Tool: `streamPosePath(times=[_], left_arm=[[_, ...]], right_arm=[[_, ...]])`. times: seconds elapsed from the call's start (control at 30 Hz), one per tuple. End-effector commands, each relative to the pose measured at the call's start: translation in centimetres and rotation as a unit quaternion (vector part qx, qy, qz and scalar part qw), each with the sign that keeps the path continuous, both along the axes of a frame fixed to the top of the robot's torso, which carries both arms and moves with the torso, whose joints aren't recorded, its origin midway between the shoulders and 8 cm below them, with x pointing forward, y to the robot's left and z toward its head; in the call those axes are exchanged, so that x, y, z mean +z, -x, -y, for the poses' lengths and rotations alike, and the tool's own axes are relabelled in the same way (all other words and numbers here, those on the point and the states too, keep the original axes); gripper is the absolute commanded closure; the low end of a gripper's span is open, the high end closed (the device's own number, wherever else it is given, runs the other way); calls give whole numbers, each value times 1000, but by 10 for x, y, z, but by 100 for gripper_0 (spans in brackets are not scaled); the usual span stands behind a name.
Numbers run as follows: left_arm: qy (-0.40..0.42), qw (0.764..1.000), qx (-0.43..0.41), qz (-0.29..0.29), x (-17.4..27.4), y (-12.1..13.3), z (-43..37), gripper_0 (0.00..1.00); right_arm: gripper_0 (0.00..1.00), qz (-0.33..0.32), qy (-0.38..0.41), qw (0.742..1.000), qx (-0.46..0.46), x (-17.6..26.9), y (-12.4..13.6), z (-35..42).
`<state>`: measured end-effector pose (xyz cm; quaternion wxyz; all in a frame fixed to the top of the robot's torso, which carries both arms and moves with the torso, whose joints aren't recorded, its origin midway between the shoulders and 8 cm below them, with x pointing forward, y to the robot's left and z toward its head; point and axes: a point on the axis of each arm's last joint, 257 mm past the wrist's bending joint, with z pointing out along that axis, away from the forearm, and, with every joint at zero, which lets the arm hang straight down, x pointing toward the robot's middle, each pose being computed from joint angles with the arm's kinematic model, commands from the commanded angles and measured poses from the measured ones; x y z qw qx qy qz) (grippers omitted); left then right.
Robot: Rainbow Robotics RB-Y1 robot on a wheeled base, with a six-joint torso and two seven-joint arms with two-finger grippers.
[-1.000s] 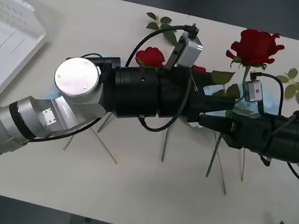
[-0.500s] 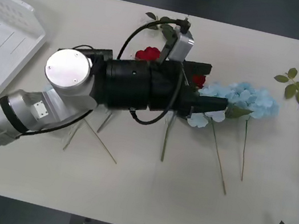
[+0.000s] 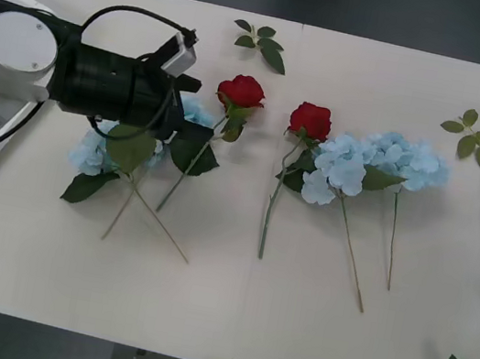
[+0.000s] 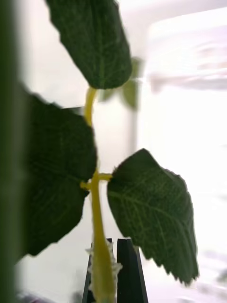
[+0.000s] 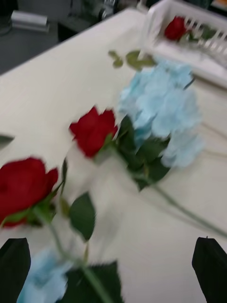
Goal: Put the red flowers into the right box and the blue flowers into the left box
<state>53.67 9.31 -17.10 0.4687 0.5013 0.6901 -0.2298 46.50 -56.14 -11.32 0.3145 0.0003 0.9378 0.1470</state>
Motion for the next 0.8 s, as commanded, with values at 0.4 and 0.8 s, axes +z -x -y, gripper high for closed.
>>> streamPosePath(times=[0.4, 0.8], left_arm=[[-124, 992, -16, -18, 51, 19, -97, 0], [-290, 953, 66, -59, 97, 70, -186, 0]], right_arm=[[100, -6, 198, 971, -135, -96, -7, 123], [0, 5, 202, 969, -139, -105, -14, 121]])
